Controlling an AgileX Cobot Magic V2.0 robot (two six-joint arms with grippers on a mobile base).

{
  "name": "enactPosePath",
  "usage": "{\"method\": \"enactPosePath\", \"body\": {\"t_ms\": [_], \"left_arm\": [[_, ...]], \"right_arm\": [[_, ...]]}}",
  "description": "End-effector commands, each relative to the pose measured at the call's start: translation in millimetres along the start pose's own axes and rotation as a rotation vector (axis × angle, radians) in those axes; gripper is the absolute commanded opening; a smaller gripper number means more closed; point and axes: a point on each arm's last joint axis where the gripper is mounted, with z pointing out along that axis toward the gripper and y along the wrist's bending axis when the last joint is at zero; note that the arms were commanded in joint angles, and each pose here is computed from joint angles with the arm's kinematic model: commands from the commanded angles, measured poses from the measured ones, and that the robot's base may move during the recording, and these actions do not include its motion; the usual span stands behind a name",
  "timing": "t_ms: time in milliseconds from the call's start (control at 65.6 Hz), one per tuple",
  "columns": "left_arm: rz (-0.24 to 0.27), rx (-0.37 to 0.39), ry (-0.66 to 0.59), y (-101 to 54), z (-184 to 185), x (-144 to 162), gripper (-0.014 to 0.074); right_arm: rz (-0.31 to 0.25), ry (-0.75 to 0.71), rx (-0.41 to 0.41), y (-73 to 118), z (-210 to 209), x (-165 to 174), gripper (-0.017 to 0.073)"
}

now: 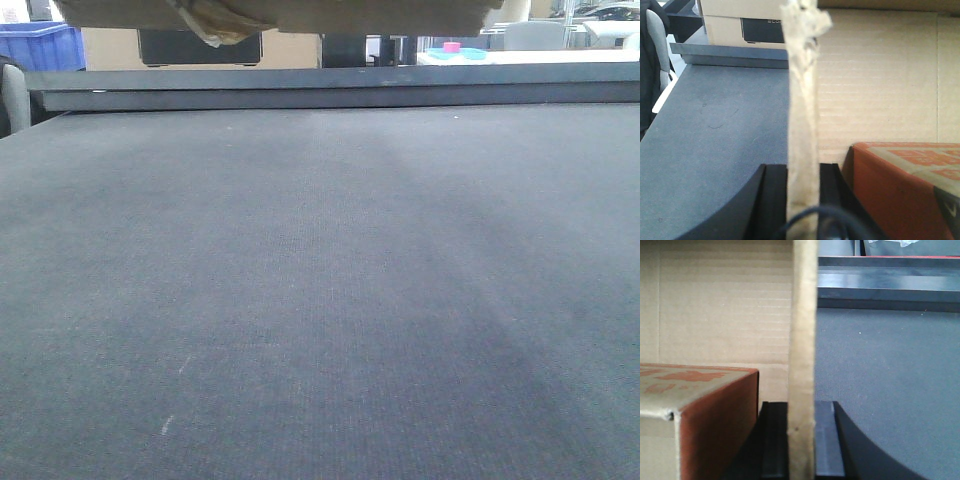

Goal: Stack two boxes on right shelf middle
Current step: 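Hold the boxes with both grippers while the base backs away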

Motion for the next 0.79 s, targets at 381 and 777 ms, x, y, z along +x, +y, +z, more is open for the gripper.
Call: {"method": "enactPosePath", "body": {"t_ms": [381, 777], "left_arm": [[0.009, 0.000, -0.077, 4.8, -10.4, -10.3, -0.0111], [0.009, 0.000, -0.077, 4.8, -10.4, -10.3, -0.0111]], "right_arm": [[-0.010, -0.071, 0.004, -3.6, -10.3, -9.6, -0.0151], [-0.010, -0.071, 0.004, -3.6, -10.3, -9.6, -0.0151]]}}
